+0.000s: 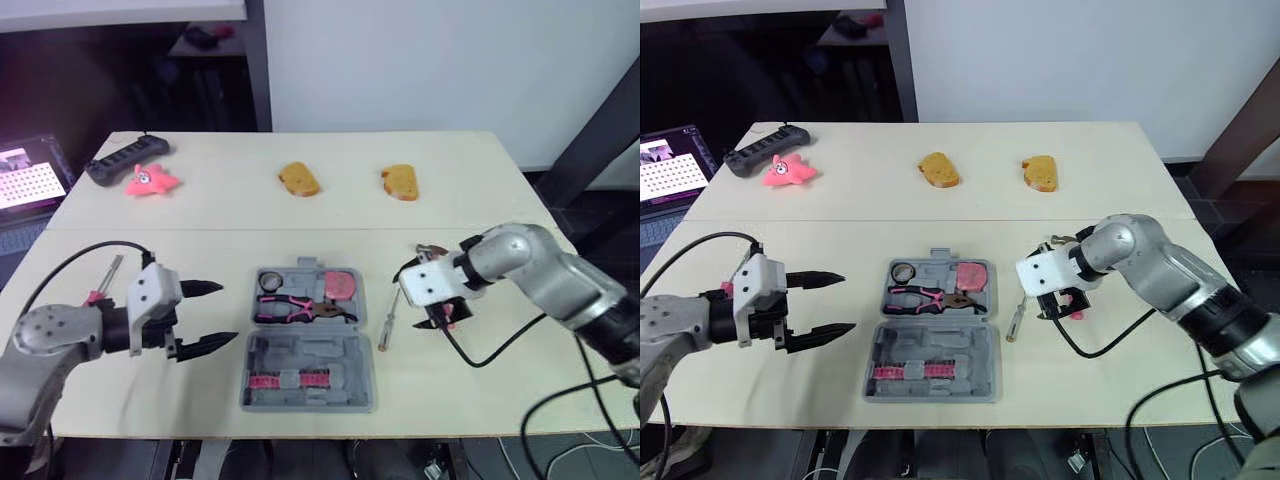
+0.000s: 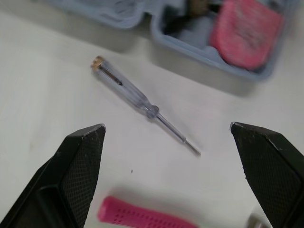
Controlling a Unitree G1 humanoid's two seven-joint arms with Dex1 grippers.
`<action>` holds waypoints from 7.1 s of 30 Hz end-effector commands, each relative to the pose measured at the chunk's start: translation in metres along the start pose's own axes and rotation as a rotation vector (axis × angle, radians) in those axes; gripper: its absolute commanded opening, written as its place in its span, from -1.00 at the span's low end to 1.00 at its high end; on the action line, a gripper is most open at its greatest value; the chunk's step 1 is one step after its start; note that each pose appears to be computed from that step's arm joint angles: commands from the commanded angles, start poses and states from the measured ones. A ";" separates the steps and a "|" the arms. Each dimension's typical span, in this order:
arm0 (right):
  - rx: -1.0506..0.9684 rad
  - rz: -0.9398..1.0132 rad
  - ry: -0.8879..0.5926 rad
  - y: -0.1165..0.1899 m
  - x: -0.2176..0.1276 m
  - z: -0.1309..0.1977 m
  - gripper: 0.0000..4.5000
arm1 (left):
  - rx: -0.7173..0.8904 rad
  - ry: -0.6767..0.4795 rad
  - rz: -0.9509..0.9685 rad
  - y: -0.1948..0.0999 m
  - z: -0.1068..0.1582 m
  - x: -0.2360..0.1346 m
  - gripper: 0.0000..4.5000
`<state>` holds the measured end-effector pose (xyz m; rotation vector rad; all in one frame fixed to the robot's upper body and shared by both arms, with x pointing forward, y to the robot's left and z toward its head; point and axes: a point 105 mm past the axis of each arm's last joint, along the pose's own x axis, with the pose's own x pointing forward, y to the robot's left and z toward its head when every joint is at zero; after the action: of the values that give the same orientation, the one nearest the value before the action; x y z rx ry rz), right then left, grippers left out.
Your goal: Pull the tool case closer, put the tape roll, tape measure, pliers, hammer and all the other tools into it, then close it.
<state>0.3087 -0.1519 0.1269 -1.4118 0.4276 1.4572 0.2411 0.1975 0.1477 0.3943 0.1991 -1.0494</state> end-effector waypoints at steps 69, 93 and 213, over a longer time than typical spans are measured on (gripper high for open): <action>1.086 -0.204 0.005 -0.024 -0.028 0.019 -0.99 | 0.040 0.053 0.006 0.004 0.003 -0.018 1.00; 1.581 -0.342 0.087 0.014 0.039 -0.034 -0.99 | 0.002 0.049 0.007 -0.010 -0.001 -0.032 1.00; 0.551 -0.009 -0.044 -0.042 0.111 0.172 -0.99 | -0.065 0.032 0.123 -0.048 -0.030 -0.077 1.00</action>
<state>0.2751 0.0442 0.0807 -0.9396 0.7728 1.2200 0.1616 0.2489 0.1285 0.3124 0.2558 -0.9194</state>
